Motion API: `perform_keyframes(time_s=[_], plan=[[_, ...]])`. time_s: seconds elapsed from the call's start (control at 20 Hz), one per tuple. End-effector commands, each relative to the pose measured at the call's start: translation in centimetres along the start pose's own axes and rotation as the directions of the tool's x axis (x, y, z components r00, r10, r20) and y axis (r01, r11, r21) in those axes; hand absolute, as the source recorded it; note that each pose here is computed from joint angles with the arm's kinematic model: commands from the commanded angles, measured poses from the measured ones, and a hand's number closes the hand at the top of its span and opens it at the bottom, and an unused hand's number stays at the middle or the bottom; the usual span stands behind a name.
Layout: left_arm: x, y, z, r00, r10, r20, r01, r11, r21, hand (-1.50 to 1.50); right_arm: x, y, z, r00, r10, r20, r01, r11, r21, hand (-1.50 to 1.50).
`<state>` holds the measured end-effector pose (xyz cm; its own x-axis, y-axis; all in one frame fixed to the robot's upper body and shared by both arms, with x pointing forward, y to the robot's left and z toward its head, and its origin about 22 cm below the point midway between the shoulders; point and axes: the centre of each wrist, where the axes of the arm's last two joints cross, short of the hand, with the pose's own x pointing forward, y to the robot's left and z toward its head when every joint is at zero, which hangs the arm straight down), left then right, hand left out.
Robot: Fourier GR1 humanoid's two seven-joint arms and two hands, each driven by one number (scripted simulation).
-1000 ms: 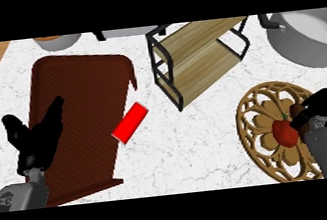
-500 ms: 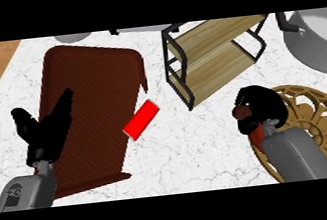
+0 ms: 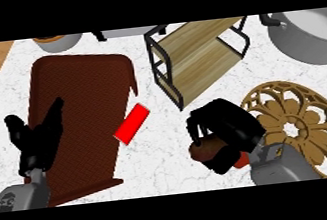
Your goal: Pick the sweet potato from the placemat and place it in the tiered shelf
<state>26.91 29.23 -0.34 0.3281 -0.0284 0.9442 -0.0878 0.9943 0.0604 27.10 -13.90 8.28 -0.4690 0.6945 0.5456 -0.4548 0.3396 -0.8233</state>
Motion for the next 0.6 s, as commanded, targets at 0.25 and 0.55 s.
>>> perform_keyframes(time_s=[0.25, 0.55], plan=[[-2.5, 1.3, 1.2, 0.993, 0.02, -0.12, -0.019, 1.0, 0.017, 0.0, 3.5, -10.8, 8.4, 0.983, 0.007, 0.184, 0.047, 0.957, -0.288, 1.5], [-2.5, 1.0, 1.7, 0.993, 0.01, -0.12, -0.01, 1.0, -0.005, 0.0, 4.7, -16.9, 10.5, 0.993, -0.003, 0.122, 0.048, 0.928, -0.369, 1.5]])
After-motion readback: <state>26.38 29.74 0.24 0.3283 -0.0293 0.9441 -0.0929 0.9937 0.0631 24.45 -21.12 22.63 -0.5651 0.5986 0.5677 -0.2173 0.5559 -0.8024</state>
